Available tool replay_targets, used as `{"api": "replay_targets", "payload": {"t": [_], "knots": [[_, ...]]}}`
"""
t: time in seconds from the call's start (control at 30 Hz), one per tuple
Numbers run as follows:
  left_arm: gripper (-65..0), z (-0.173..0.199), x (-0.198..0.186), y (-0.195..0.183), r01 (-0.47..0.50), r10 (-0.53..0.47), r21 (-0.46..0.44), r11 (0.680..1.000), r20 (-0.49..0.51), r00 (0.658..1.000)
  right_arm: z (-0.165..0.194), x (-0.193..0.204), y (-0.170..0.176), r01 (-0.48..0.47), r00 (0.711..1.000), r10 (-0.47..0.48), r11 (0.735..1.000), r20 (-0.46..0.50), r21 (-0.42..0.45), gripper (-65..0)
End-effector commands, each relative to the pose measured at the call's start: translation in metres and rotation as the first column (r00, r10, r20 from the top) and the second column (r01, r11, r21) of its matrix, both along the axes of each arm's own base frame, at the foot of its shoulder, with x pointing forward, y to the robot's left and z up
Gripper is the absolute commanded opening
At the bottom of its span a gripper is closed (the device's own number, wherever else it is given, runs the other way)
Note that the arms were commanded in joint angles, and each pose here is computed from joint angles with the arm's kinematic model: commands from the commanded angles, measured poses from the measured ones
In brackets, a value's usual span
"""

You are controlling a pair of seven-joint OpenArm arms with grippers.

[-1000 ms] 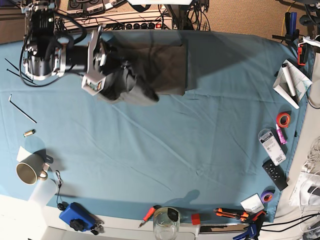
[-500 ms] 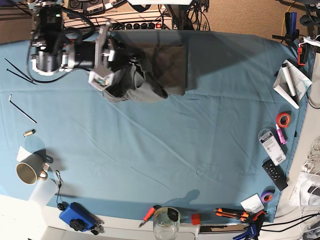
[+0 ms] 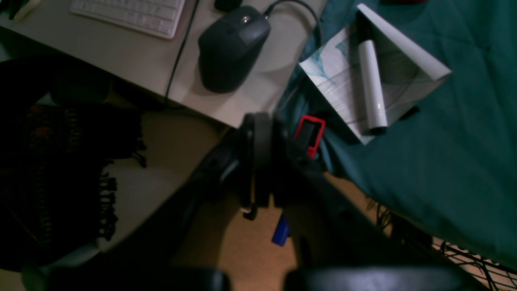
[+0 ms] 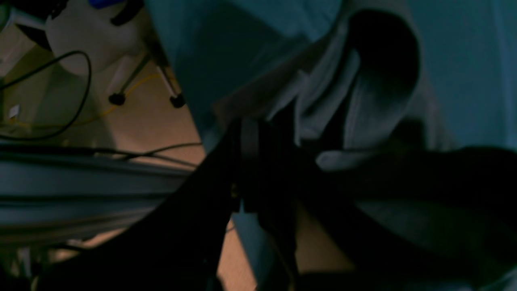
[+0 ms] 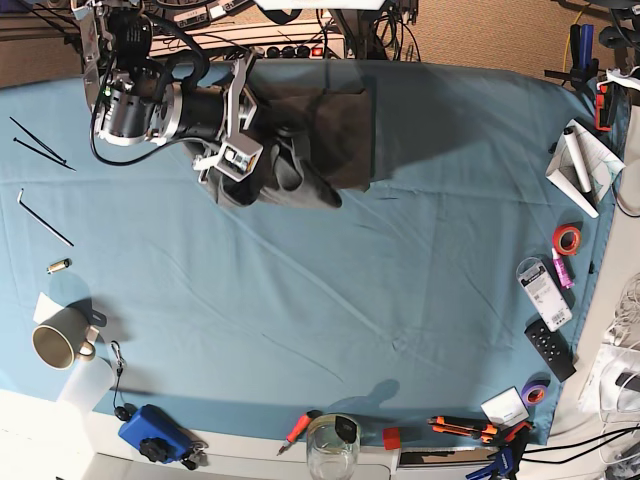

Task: Fold the T-shirt properly
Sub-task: 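Lift the end with the right gripper and fold it over the stack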

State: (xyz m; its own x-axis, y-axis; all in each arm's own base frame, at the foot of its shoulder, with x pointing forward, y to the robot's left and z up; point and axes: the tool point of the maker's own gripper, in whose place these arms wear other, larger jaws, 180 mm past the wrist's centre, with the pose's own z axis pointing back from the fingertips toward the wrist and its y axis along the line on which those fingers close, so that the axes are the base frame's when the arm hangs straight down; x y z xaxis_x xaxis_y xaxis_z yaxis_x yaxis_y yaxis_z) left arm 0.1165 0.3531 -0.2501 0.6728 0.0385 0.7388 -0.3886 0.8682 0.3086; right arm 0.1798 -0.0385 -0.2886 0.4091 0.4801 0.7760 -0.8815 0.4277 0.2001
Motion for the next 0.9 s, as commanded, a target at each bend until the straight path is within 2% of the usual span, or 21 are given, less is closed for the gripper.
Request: {"api": "replay_targets", "payload": {"t": [0.0, 0.1, 0.43, 0.5, 0.53, 0.6, 0.67, 0.8, 0.87], "knots": [[-65.0, 0.010, 0.004, 0.000, 0.016, -0.017, 0.021, 1.000, 0.033, 0.999, 0.015, 0.006, 0.008, -0.001, 0.999, -0.001, 0.999, 0.044, 0.055, -65.0], [-65.0, 0.010, 0.007, -0.004, 0.033, -0.033, -0.002, 0.999, 0.049, 0.998, 0.018, 0.009, 0.014, 0.008, 0.999, -0.012, 0.997, 0.050, 0.079, -65.0], [-65.0, 0.009, 0.007, -0.005, 0.041, -0.041, -0.001, 0.999, 0.045, 0.998, -0.008, -0.004, 0.030, -0.056, 0.997, 0.057, 0.998, 0.050, -0.024, -65.0], [-65.0, 0.009, 0.007, -0.005, 0.041, -0.041, -0.001, 0.999, 0.045, 0.998, -0.010, -0.009, 0.036, -0.077, 0.996, 0.078, 0.997, 0.047, -0.021, -65.0], [-65.0, 0.009, 0.007, -0.005, 0.041, -0.041, -0.001, 0.999, 0.045, 0.998, -0.010, -0.011, 0.038, -0.086, 0.995, 0.086, 0.996, 0.044, -0.016, -63.0], [-65.0, 0.009, 0.007, -0.005, 0.041, -0.041, -0.002, 0.999, 0.044, 0.998, -0.009, -0.013, 0.041, -0.095, 0.995, 0.095, 0.995, 0.042, -0.010, -54.5], [-65.0, 0.009, 0.007, -0.005, 0.041, -0.041, -0.001, 0.999, 0.045, 0.998, -0.009, -0.013, 0.042, -0.094, 0.995, 0.094, 0.996, 0.045, -0.005, -48.6], [-65.0, 0.009, 0.007, -0.005, 0.041, -0.041, -0.001, 0.999, 0.045, 0.998, -0.003, -0.014, 0.046, -0.099, 0.994, 0.097, 0.995, 0.045, 0.032, -47.5], [-65.0, 0.009, 0.007, -0.005, 0.041, -0.041, -0.001, 0.999, 0.045, 0.998, 0.009, -0.018, 0.053, -0.117, 0.993, 0.113, 0.989, 0.040, 0.096, -47.5]]}}
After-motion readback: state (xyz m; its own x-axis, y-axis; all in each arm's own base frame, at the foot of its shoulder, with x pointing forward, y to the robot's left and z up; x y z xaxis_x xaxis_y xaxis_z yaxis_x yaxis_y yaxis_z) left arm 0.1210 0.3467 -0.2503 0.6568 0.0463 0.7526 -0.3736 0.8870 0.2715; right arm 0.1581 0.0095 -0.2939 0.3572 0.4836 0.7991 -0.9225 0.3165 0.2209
